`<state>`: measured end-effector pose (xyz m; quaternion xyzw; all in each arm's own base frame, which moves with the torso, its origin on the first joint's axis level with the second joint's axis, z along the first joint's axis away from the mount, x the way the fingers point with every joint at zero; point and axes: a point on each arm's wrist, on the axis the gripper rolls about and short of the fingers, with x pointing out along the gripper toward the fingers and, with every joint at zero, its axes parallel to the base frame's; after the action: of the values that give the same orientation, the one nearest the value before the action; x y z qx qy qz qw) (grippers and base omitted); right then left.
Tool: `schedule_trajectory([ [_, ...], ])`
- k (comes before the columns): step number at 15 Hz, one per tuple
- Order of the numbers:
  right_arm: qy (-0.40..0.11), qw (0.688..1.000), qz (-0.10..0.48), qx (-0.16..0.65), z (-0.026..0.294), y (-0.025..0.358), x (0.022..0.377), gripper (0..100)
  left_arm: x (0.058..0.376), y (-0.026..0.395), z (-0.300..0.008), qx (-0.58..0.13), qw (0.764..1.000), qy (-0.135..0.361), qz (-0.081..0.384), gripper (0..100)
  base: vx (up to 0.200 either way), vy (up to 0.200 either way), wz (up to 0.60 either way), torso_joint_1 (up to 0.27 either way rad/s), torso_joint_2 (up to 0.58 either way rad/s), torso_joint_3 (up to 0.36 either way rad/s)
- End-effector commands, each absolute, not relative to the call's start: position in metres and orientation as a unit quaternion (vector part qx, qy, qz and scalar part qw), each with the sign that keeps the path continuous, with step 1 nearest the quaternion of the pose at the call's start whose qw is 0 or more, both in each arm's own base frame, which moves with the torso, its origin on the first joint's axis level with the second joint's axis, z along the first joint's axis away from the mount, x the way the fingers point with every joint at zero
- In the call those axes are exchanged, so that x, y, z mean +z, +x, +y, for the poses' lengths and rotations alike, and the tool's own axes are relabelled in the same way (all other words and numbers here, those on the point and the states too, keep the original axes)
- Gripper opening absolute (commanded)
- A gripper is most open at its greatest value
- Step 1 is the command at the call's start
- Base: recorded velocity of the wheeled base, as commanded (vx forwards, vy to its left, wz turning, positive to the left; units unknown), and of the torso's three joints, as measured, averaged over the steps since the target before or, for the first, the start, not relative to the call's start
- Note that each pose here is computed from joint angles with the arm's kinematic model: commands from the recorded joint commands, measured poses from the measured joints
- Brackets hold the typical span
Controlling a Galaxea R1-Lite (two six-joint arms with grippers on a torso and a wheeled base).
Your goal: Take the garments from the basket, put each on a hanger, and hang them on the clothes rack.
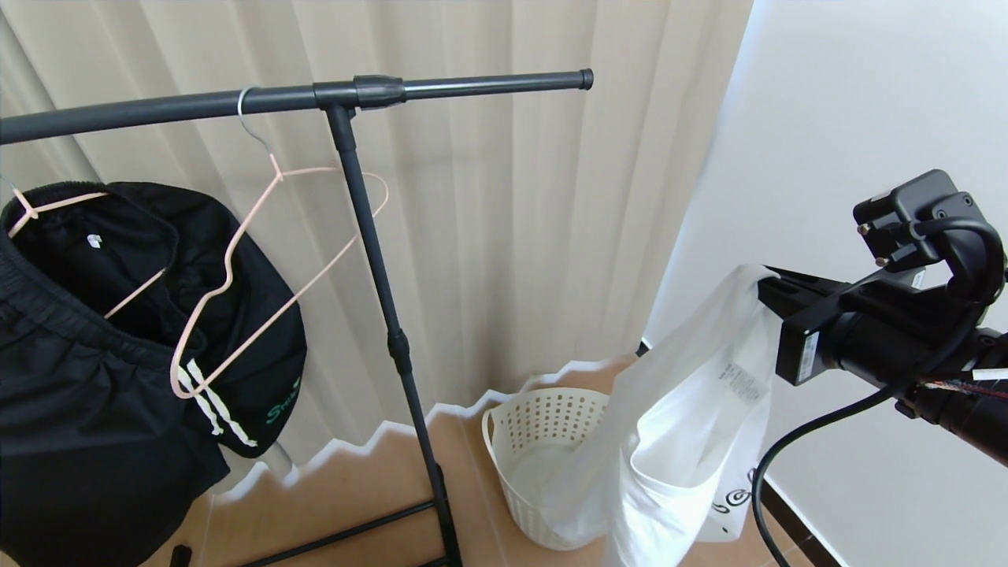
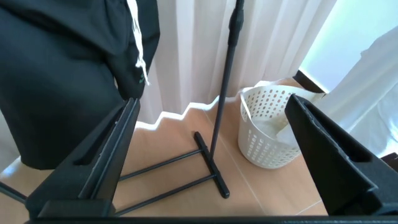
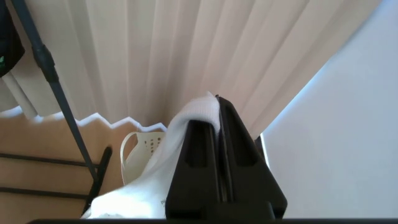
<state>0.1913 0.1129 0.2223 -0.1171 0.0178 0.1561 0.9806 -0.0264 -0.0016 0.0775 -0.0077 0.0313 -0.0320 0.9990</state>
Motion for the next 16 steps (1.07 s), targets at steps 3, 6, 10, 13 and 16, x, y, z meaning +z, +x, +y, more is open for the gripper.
schedule_trajectory([
  [3,-0.118,0.98,0.02,0.156,0.1129,0.1913,0.2207,0,0.0775,-0.0264,-0.0016,-0.032,0.999,-0.008,0.031,100,0.0,0.0,0.0,0.225,-0.57,-0.344],
  [6,-0.118,0.98,0.02,0.157,0.1127,0.1909,0.2206,0,0.0775,-0.0264,-0.0016,-0.032,0.999,-0.008,0.031,100,0.0,0.0,0.0,0.246,-0.59,-0.344],
  [10,-0.119,0.98,0.02,0.157,0.1127,0.1909,0.2206,0,0.0775,-0.0264,-0.0016,-0.032,0.999,-0.008,0.031,100,0.0,0.0,0.0,0.186,-0.42,-0.242],
  [13,-0.119,0.98,0.02,0.157,0.1127,0.1909,0.2206,0,0.0775,-0.0264,-0.0016,-0.032,0.999,-0.008,0.031,100,0.0,0.0,0.0,0.168,-0.38,-0.214],
  [16,-0.12,0.98,0.019,0.157,0.1124,0.1904,0.2204,0,0.0775,-0.0264,-0.0016,-0.031,0.999,-0.008,0.031,100,0.0,0.0,0.0,0.16,-0.36,-0.199],
])
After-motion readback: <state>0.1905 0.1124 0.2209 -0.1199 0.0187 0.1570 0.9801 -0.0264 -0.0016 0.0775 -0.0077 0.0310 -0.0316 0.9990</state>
